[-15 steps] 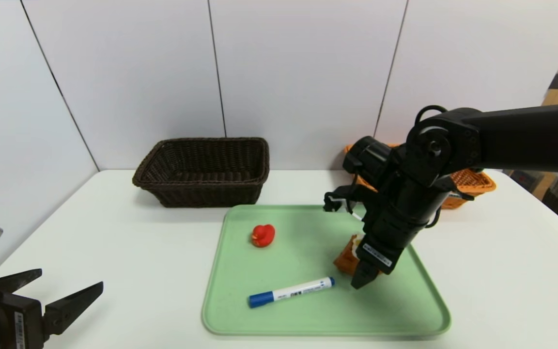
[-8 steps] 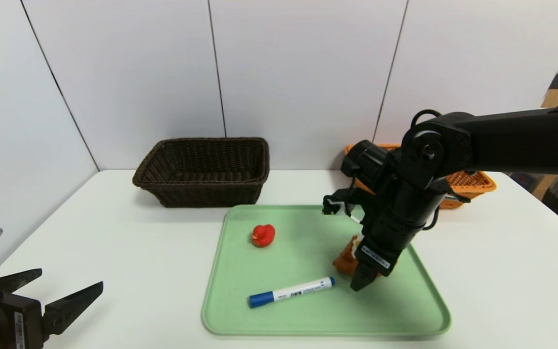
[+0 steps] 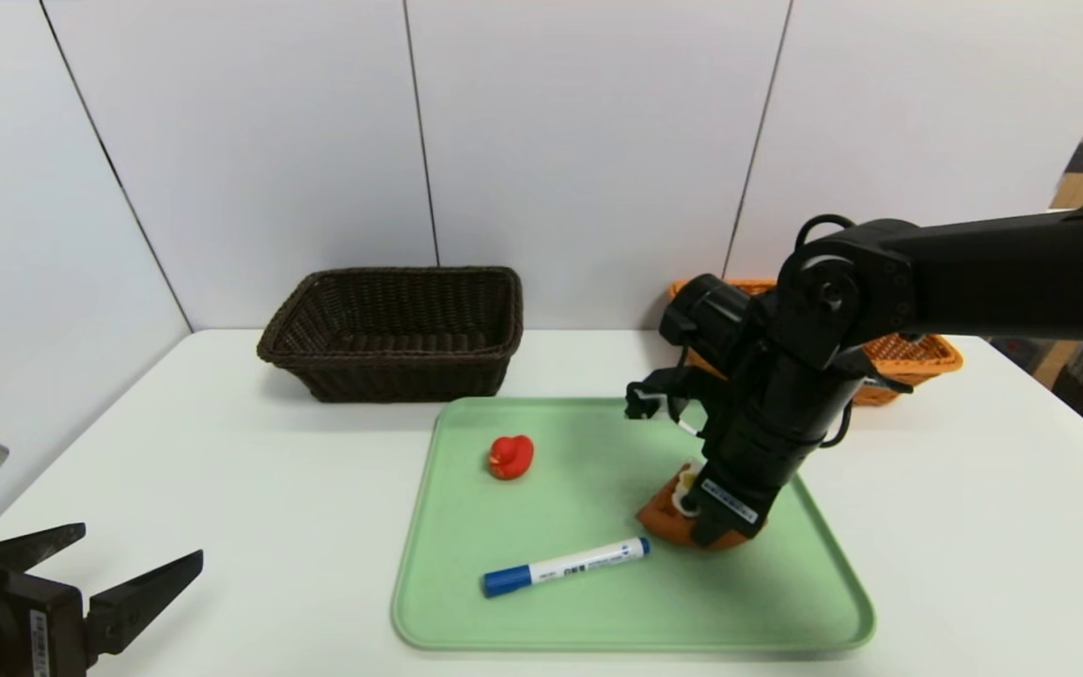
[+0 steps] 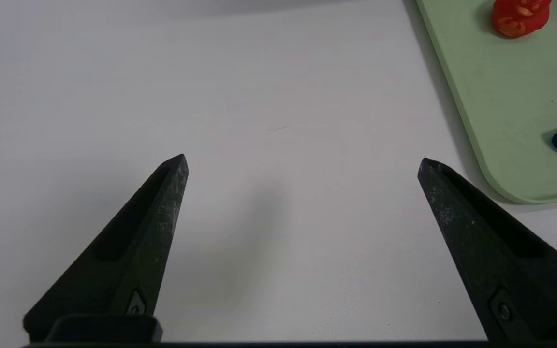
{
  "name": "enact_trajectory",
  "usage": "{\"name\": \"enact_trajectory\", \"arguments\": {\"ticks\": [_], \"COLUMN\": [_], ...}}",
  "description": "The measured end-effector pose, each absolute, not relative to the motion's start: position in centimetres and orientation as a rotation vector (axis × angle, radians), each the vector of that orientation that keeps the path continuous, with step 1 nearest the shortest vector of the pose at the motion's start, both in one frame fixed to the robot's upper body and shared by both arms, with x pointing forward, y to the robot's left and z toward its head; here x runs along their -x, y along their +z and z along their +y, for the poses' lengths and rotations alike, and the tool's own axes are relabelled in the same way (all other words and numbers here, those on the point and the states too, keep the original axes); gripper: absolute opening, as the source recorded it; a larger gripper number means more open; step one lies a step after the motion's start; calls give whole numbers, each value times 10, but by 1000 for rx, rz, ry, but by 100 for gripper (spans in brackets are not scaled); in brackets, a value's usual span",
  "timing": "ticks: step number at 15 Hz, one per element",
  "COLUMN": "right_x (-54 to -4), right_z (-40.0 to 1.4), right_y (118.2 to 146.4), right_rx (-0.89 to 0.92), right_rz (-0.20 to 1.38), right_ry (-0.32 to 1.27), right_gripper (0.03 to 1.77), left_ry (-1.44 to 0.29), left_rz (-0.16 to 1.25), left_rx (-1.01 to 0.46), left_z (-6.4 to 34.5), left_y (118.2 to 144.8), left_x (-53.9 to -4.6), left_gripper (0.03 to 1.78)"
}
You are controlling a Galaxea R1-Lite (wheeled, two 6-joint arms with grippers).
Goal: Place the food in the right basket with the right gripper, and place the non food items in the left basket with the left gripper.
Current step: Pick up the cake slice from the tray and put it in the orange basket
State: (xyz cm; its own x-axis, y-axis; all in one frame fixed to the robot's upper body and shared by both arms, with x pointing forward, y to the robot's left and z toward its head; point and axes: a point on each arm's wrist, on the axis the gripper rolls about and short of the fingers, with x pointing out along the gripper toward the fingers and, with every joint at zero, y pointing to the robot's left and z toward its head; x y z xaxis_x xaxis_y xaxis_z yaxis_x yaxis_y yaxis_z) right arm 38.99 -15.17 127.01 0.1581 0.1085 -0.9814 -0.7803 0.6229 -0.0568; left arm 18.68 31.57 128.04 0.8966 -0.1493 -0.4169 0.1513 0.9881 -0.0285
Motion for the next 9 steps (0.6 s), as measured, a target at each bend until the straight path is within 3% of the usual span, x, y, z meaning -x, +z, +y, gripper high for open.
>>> {"name": "enact_trajectory", "arguments": {"ticks": [9], "right_x": [-389], "right_z": [-151], "right_y": [1273], "right_rx": [663], "right_rz": [1249], "right_ry": [703], "right_gripper": [84], "left_ry": [-162], "left_rz": [433], "left_rx": [-6], "left_z": [315], "left_y": [1280], "left_x": [-187], "left_gripper": [169]}}
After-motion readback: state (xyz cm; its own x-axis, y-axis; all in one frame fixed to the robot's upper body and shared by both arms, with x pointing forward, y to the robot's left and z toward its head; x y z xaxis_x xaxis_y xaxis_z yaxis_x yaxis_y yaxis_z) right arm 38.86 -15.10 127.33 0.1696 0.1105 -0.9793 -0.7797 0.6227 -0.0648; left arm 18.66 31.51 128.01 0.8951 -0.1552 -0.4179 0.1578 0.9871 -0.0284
